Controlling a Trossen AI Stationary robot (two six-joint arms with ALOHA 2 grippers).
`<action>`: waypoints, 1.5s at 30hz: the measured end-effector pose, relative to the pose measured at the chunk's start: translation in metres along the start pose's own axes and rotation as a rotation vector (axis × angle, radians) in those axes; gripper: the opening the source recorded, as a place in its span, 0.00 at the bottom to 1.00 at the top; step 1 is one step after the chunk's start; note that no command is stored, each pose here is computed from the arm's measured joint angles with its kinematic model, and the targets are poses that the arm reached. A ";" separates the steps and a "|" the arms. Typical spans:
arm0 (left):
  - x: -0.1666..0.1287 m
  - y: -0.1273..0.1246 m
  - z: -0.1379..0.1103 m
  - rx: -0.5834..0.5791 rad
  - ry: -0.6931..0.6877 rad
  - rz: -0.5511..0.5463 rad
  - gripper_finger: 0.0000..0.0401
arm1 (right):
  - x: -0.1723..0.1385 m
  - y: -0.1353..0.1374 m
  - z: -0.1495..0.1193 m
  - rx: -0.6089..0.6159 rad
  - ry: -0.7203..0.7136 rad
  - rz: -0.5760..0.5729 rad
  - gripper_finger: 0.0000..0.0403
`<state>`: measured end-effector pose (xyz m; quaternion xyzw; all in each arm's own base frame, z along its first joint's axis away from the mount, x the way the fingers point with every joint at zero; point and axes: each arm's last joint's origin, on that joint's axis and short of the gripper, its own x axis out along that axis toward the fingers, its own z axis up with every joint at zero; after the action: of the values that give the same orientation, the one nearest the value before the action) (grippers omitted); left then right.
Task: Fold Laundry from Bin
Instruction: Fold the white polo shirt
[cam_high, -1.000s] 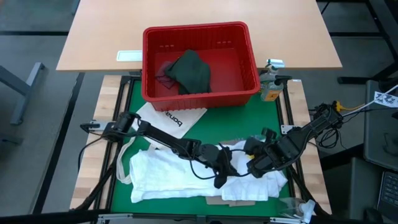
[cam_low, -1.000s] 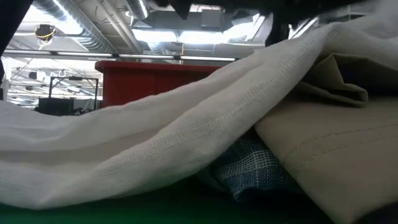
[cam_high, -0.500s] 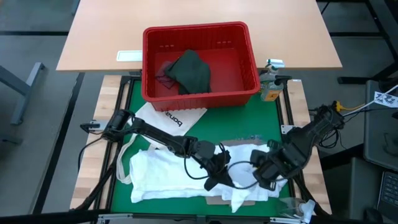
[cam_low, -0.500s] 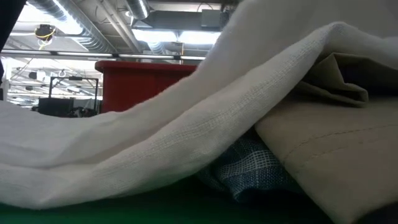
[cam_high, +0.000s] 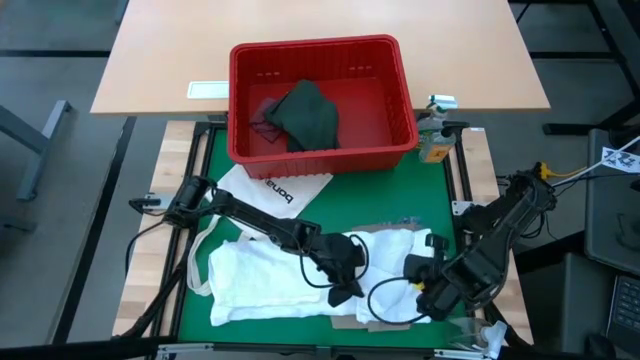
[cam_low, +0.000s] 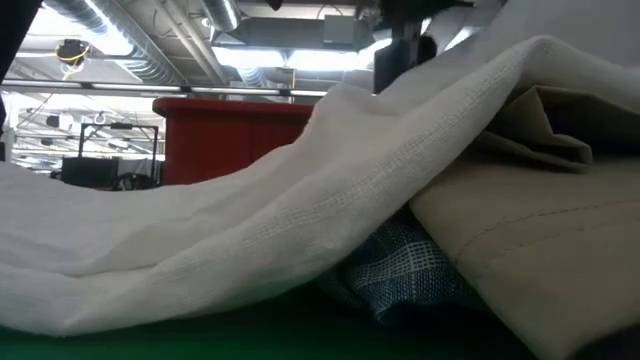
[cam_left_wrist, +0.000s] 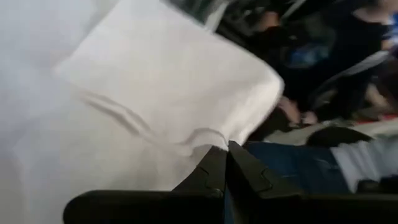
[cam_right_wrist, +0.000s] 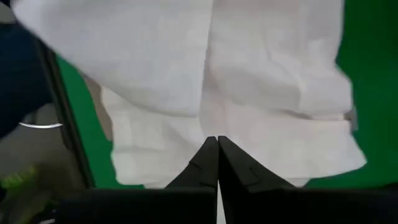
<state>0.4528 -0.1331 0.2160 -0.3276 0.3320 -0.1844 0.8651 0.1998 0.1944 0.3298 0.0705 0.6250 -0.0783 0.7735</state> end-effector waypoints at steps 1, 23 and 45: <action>0.000 0.001 0.000 -0.004 -0.002 0.018 0.00 | 0.006 0.001 -0.002 -0.003 0.006 -0.008 0.00; -0.001 -0.003 0.008 0.060 -0.100 -0.004 0.00 | 0.105 -0.003 -0.034 -0.036 0.275 0.069 0.00; -0.001 -0.005 0.010 0.067 -0.159 0.022 0.00 | 0.099 -0.015 -0.049 -0.009 0.578 0.038 0.00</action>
<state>0.4588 -0.1319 0.2253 -0.3086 0.2597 -0.1591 0.9012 0.1703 0.1862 0.2221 0.0981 0.8183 -0.0377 0.5651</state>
